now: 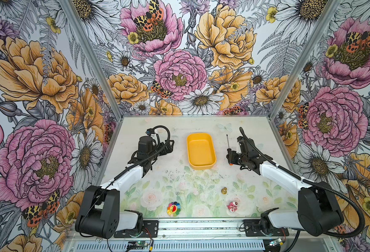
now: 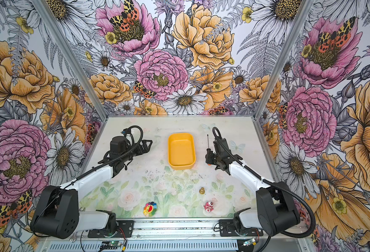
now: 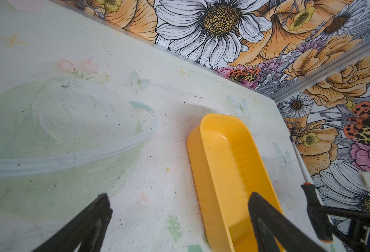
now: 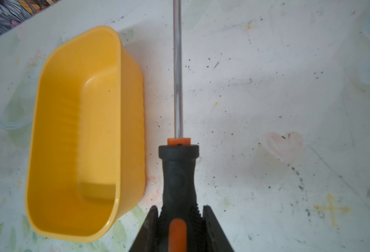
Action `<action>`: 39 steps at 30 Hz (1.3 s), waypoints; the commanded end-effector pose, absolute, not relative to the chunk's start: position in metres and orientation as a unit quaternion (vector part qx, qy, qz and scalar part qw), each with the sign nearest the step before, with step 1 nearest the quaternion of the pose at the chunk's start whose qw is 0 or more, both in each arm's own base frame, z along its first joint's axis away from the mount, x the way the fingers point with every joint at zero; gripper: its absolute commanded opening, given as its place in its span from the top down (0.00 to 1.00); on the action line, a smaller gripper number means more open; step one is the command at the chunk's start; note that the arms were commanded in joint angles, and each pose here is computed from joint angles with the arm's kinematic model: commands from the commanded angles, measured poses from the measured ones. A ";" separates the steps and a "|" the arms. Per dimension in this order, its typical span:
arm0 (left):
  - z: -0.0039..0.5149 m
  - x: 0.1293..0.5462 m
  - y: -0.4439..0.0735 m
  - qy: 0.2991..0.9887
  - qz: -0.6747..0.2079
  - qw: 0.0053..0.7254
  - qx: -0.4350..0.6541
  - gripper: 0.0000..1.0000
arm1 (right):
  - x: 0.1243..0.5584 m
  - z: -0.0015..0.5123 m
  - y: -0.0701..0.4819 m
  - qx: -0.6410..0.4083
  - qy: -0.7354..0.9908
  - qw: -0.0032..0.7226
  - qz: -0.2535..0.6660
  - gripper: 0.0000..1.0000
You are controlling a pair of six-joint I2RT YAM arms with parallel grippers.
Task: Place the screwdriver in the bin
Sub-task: 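Lift the screwdriver with the right gripper and carry it over the yellow bin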
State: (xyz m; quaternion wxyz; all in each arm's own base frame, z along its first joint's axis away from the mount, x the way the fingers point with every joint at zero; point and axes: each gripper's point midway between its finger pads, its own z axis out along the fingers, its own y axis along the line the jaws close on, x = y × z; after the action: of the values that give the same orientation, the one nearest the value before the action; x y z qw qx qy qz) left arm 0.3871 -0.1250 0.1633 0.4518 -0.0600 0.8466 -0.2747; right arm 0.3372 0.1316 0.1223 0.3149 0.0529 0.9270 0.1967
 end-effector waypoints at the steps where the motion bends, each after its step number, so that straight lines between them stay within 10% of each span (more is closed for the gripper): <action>1: 0.176 0.385 -0.131 0.841 -0.283 0.458 -0.047 0.01 | 0.347 0.184 0.152 0.054 0.892 0.366 0.258 1.00; 16: 0.169 0.378 -0.128 0.849 -0.269 0.454 -0.035 0.01 | 0.370 0.273 0.247 0.006 0.858 0.494 0.140 1.00; 39: 0.173 0.371 -0.122 0.846 -0.257 0.466 -0.031 0.01 | 0.380 0.137 0.289 0.036 0.951 0.301 0.063 1.00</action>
State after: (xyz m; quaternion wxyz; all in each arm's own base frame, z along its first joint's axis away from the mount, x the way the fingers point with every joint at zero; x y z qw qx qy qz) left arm 0.3730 -0.1218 0.1792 0.4683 -0.0382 0.8416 -0.2663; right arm 0.3785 0.2842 0.1442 0.3205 0.0214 0.9457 0.0494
